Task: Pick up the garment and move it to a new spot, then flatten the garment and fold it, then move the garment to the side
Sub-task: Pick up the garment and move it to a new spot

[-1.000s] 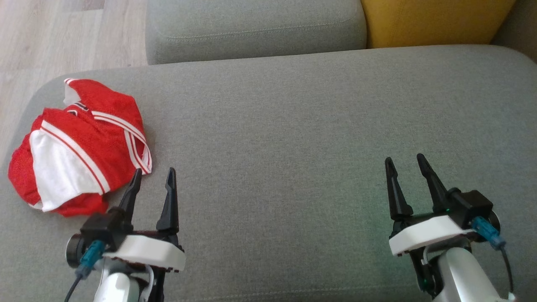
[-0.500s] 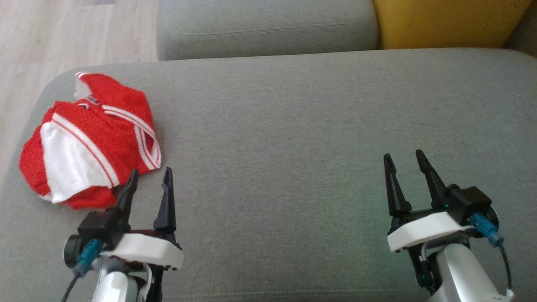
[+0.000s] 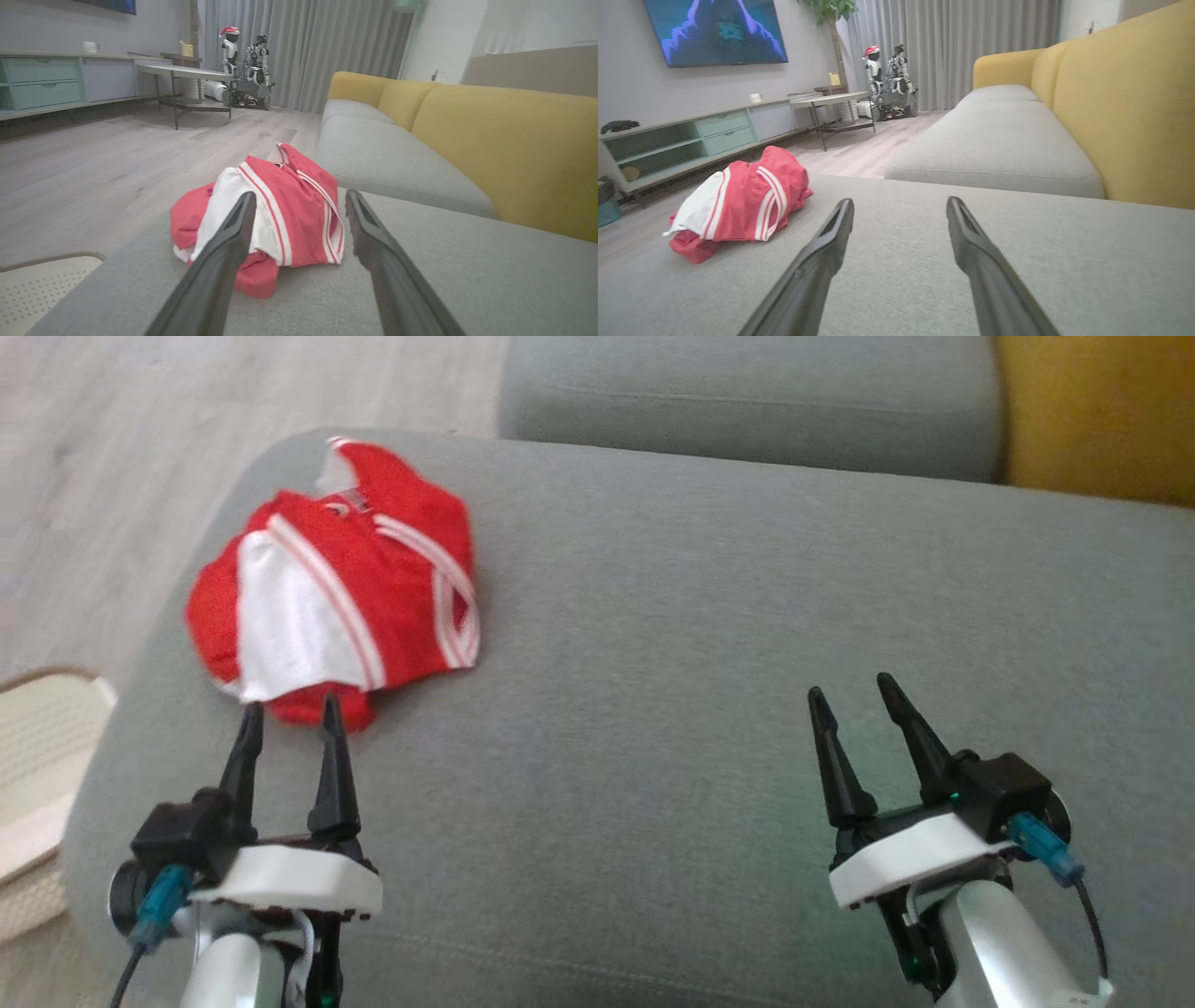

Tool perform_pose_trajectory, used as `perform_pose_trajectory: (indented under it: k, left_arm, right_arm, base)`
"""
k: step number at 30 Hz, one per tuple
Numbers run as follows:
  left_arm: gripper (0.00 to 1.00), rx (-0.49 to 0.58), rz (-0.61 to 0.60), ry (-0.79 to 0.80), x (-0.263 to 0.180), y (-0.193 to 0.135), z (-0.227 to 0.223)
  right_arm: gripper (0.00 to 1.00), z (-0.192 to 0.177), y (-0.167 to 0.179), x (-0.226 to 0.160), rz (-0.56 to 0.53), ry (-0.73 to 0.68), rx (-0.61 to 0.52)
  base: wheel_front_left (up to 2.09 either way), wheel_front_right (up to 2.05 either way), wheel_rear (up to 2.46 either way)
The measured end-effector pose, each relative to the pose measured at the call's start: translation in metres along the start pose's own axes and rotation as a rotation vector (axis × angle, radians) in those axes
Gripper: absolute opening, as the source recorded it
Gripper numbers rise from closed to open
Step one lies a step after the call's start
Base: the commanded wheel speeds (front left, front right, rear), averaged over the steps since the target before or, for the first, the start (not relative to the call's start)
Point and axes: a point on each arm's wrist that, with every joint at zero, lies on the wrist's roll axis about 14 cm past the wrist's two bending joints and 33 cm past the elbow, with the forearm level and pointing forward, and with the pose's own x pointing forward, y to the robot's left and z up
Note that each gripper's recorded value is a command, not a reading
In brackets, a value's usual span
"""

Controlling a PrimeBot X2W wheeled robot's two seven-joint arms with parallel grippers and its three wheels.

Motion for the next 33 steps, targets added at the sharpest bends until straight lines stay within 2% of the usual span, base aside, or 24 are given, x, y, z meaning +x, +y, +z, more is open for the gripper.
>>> perform_pose_trajectory:
  k: [10,17,24,33]
  left_arm:
    - [1.0,0.02,0.172,-0.042,-0.03,0.052,0.017]
    - [1.0,0.031,0.255,-0.058,-0.048,0.077,0.024]
    - [1.0,0.034,0.277,-0.065,-0.05,0.084,0.026]
    - [1.0,0.046,0.276,-0.051,-0.037,0.089,0.023]
  right_arm:
    - [1.0,-0.009,0.06,0.027,0.185,0.022,0.016]
    - [1.0,-0.011,0.087,0.035,0.263,0.03,0.032]
    - [1.0,-0.011,0.088,0.035,0.266,0.031,0.043]
    - [1.0,-0.02,0.068,0.034,0.209,0.047,0.066]
  base:
    - [0.0,0.0,0.0]
    - [0.0,0.0,0.0]
    - [0.0,0.0,0.0]
    - [0.0,0.0,0.0]
